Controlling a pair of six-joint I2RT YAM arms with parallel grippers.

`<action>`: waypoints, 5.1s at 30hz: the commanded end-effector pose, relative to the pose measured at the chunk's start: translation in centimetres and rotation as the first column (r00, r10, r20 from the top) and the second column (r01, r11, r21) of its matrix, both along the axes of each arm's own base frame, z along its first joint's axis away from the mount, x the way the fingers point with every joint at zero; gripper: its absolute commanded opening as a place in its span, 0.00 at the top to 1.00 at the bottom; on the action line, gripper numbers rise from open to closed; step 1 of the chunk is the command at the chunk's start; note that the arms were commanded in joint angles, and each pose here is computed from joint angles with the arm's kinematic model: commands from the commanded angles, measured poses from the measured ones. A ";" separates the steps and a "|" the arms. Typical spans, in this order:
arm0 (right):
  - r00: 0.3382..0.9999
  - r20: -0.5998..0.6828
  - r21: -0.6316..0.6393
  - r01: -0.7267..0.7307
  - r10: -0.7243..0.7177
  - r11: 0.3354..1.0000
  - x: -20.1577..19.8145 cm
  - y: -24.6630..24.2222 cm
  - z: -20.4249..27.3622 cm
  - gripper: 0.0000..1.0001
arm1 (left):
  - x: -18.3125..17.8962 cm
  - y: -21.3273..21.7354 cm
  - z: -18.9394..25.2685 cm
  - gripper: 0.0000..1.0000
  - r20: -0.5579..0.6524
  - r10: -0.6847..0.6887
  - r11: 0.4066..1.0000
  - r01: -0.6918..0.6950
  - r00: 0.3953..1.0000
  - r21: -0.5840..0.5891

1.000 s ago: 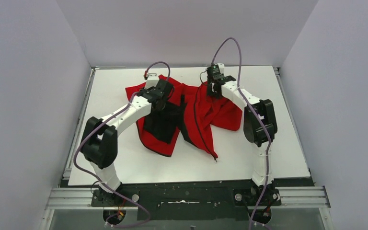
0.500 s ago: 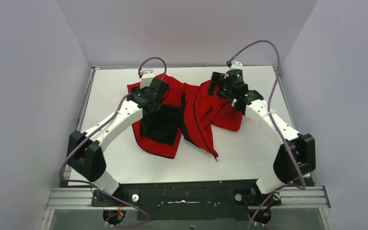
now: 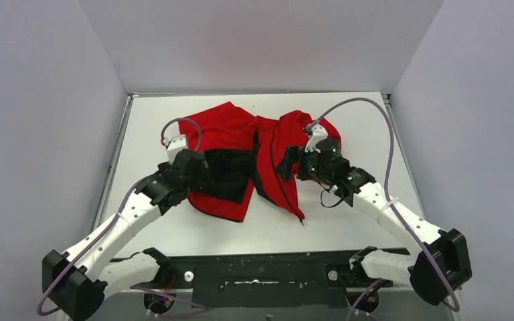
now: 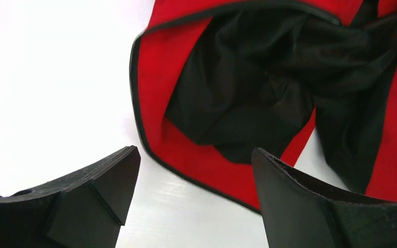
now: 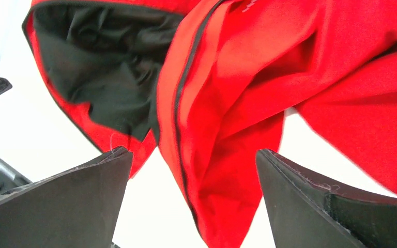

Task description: Zip up the jacket

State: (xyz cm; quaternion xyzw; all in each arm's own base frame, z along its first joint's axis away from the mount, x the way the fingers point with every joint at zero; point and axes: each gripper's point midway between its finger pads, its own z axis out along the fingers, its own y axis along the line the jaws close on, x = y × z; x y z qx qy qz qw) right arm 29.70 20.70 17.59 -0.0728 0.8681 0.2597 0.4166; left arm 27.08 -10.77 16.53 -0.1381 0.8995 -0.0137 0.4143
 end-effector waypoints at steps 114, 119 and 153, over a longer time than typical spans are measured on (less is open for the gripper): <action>0.973 0.073 -0.366 0.230 -0.219 0.902 -2.3 -1.1 -1.2 1.00 | -0.9 -10.2 2.3 1.00 0.029 -0.255 0.965 0.256 0.967 -0.059; 0.978 0.023 -0.345 0.200 -0.205 0.917 -2.3 0.2 -3.9 1.00 | -3.7 -15.1 -0.2 1.00 -0.008 -0.310 0.948 0.309 0.951 -0.070; 0.947 -0.206 0.007 0.254 -0.247 0.967 -2.2 -0.6 -10.8 0.45 | -8.7 -28.3 -7.4 0.71 -0.063 -0.517 0.701 0.380 0.853 -0.603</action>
